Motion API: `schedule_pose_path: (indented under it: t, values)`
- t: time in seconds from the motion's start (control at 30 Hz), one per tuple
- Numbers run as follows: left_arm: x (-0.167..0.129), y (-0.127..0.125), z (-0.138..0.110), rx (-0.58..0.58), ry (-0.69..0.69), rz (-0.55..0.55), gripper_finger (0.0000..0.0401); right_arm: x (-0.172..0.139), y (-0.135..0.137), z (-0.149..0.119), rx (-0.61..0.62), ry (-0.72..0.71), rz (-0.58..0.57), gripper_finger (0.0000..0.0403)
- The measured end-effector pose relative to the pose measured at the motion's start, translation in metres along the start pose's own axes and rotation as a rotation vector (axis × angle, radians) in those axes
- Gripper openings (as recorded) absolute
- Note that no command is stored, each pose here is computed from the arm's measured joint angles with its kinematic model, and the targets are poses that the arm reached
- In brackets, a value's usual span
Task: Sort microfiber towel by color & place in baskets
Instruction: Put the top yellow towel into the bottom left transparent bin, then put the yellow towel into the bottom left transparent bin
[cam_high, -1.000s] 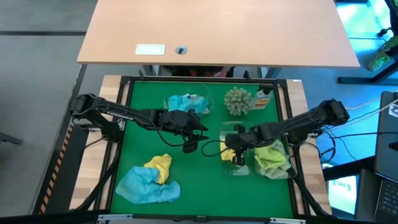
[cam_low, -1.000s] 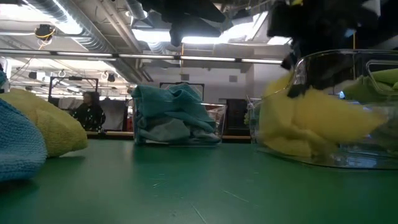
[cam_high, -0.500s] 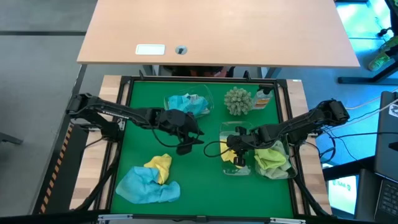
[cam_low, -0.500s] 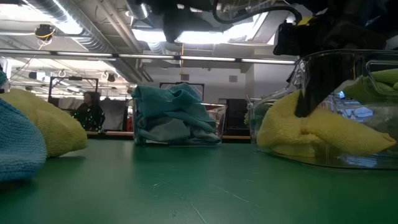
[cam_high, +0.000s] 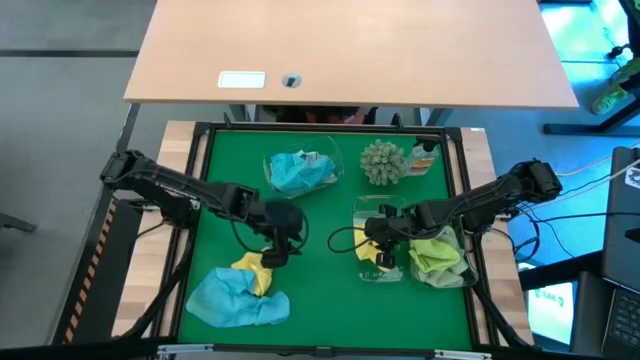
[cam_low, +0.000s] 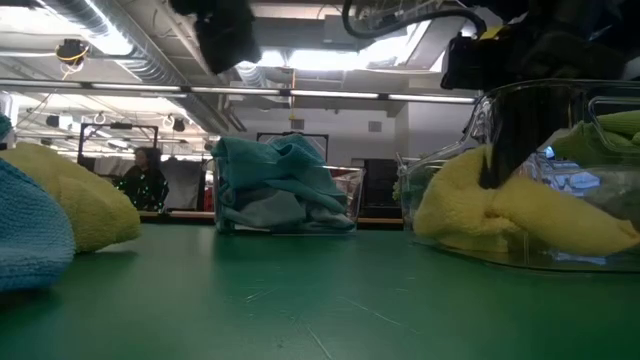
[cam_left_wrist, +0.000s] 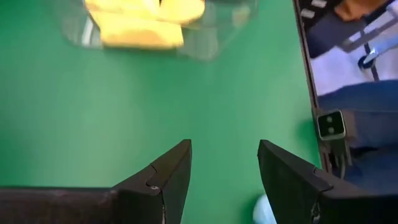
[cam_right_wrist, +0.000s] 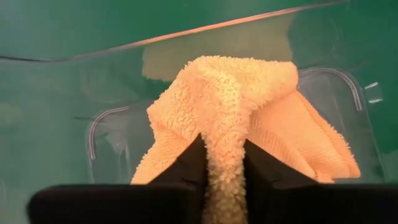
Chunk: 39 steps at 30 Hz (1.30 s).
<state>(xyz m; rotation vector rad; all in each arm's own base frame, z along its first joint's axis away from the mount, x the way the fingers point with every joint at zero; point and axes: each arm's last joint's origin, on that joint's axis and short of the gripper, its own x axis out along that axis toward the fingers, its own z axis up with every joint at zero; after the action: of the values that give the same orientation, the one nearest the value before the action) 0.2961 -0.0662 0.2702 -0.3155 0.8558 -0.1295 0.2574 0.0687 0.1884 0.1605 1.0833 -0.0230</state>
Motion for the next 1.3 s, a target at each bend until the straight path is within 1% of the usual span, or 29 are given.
schedule_pose_path:
  t: [0.17,0.27,0.37,0.47,0.6,0.67,0.8,0.9,1.1,1.23,1.3]
  values:
    - [0.0,-0.006,-0.016,0.011,0.126,0.024,0.0179,0.0,0.0,0.0,0.011,0.003,0.007,0.014]
    - [-0.001,-0.006,-0.026,-0.02,0.213,0.063,0.0179,0.0,0.0,0.0,0.018,0.004,0.008,0.0178]
    - [-0.003,-0.006,-0.033,-0.068,0.278,0.105,0.0179,0.0,0.001,0.0,0.021,0.012,0.028,0.0204]
    - [-0.004,-0.009,-0.04,-0.102,0.325,0.128,0.0179,0.0,0.002,-0.001,0.021,0.027,0.065,0.022]
    - [-0.004,-0.014,-0.048,-0.122,0.375,0.149,0.0179,-0.001,0.004,0.0,0.021,0.05,0.119,0.0225]
    - [-0.004,-0.016,-0.051,-0.115,0.387,0.167,0.0179,-0.004,0.006,0.003,0.021,0.044,0.139,0.0224]
    - [-0.001,-0.019,-0.054,-0.137,0.387,0.206,0.0179,-0.012,0.01,0.013,0.02,0.03,0.156,0.0223]
    - [0.003,-0.021,-0.057,-0.147,0.402,0.216,0.0179,-0.021,0.011,0.018,0.016,0.059,0.145,0.0223]
    - [0.013,-0.021,-0.063,-0.149,0.46,0.246,0.0179,-0.037,0.011,0.021,0.017,0.165,0.102,0.0223]
    - [0.019,-0.018,-0.066,-0.152,0.48,0.263,0.0179,-0.044,0.012,0.026,0.017,0.161,0.103,0.0222]
    - [0.023,-0.014,-0.072,-0.165,0.503,0.281,0.0179,-0.047,0.013,0.029,0.017,0.152,0.106,0.0222]
